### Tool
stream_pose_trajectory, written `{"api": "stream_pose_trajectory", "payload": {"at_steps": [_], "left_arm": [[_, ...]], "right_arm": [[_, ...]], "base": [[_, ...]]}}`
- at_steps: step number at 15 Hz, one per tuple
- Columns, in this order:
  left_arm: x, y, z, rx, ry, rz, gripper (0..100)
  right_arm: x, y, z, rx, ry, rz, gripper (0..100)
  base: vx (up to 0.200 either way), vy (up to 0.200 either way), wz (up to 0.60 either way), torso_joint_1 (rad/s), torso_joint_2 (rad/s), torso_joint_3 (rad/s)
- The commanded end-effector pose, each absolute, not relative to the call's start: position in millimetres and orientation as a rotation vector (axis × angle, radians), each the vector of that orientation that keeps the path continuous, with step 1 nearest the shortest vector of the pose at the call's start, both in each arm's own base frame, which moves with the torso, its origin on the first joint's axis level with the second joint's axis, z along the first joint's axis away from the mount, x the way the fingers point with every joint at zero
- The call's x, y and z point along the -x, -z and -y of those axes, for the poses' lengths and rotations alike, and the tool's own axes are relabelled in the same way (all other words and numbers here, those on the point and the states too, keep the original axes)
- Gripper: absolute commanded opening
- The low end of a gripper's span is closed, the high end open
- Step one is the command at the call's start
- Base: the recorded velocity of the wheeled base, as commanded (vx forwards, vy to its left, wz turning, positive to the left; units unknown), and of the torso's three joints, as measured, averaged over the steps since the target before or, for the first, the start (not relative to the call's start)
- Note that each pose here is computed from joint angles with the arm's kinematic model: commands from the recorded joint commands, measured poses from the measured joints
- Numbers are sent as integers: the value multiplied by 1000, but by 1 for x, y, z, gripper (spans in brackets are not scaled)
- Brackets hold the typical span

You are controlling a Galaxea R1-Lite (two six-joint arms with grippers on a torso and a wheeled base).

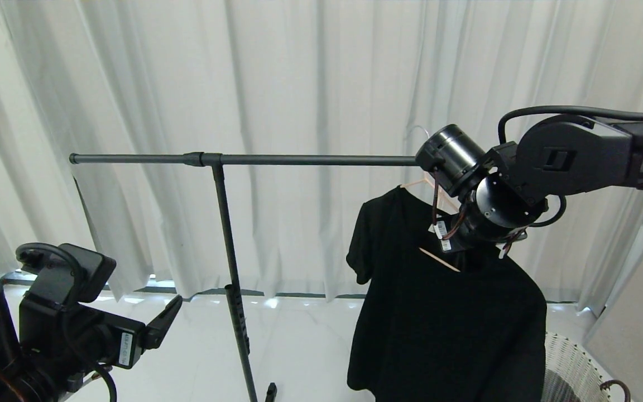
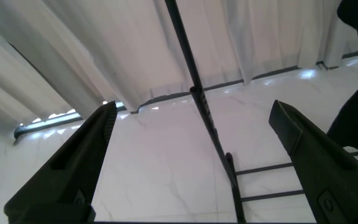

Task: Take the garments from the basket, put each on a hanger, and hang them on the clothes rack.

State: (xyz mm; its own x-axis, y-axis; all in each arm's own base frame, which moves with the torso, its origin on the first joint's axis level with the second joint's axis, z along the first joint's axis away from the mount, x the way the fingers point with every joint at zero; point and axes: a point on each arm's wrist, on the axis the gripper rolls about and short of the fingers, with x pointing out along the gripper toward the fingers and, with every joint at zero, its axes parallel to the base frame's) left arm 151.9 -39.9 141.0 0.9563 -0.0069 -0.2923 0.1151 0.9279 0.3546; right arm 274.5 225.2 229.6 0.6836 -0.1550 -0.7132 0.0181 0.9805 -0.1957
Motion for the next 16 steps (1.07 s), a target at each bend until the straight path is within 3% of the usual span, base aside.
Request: {"api": "stream_pose_trajectory", "payload": {"at_steps": [1,7,11,16], "left_arm": [[-152,-141,40,-378,65,-291,100],[-151,-140,40,-377,70,-297,100],[-150,-139,44,-380,95,-293,100],[-149,-140,46,-382,107,-285,100]], "right_arm": [[-274,-230,-225,182,94,-813,0],[-274,-230,-225,188,92,-813,0],[-275,-230,-232,212,67,-809,0],[-304,-232,-238,257,50,-786,0]], "base": [[0,0,0,0,0,0],[200,0,0,2,-3,5],[0,0,0,0,0,0],[0,0,0,0,0,0]]}}
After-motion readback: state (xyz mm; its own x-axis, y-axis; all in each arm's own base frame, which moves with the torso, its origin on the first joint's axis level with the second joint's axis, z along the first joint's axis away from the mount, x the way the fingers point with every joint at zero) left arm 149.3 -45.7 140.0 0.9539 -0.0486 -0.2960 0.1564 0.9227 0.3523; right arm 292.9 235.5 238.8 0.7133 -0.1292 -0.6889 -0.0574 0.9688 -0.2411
